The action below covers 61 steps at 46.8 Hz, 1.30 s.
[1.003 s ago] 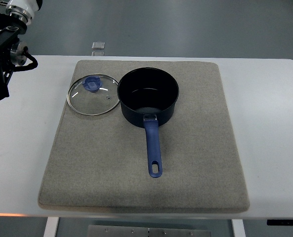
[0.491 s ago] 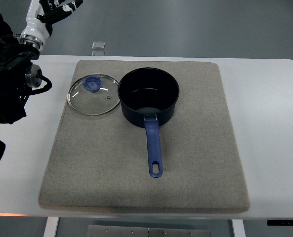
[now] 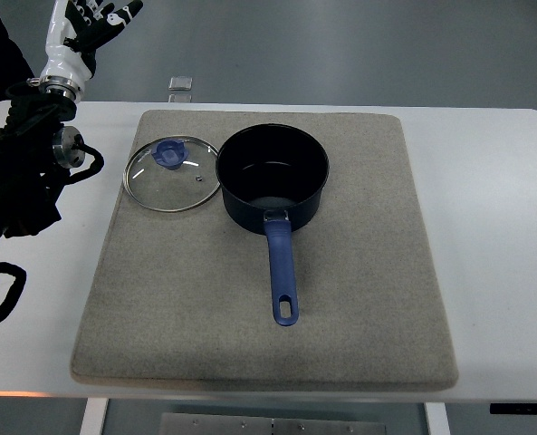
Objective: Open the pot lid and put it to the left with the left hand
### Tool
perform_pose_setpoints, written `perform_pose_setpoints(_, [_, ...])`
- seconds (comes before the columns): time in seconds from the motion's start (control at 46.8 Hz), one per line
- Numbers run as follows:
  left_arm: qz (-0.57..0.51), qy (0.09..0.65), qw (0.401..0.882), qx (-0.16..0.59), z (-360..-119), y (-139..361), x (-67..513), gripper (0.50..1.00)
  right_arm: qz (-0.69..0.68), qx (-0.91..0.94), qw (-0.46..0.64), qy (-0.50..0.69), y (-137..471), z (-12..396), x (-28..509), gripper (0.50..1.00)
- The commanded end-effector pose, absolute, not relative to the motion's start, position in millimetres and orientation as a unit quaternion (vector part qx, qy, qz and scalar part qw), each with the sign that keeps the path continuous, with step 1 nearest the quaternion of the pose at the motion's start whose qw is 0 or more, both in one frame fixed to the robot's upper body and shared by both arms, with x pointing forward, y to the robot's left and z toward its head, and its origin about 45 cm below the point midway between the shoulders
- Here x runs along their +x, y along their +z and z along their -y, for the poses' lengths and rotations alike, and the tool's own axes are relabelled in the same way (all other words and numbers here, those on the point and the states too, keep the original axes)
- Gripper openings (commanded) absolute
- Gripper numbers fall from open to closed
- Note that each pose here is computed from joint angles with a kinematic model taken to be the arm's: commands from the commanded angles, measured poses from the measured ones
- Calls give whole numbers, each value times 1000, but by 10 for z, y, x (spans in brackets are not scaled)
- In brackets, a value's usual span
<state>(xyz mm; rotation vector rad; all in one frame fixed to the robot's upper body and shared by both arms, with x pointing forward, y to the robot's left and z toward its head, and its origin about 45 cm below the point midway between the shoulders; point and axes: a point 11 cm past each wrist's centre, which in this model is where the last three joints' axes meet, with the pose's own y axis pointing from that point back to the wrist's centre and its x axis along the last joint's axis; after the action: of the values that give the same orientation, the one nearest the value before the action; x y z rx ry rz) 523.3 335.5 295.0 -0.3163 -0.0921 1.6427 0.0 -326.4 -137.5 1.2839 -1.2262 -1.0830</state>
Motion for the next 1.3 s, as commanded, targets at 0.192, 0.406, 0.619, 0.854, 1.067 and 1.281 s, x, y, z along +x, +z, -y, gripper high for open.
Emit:
perform_pose_setpoints(0.192, [-10, 732, 665, -147, -3171, 2583, 5154, 930, 508, 533, 506, -449, -1375, 3263, 0, 915])
perform_pose_setpoints(0.406, [-26, 732, 667, -133, -3084, 2361, 5085, 930, 509, 532, 506, -449, -1375, 3264, 0, 917])
perform_pose_setpoints(0.619, [-30, 733, 667, -129, -3095, 2294, 5056, 936, 509, 532, 506, -450, -1375, 3263, 1, 917])
perform_pose_setpoints(0.854, [-29, 730, 671, -126, -3056, 2291, 5059, 939, 509, 532, 506, -449, -1375, 3264, 1, 917])
perform_pose_setpoints(1.067, [-27, 729, 673, -123, -3056, 2289, 5058, 939, 509, 532, 506, -449, -1375, 3264, 0, 915])
perform_pose_setpoints(1.281, [-27, 727, 674, -126, -3038, 2308, 5067, 939, 509, 532, 506, -449, -1375, 3264, 0, 915])
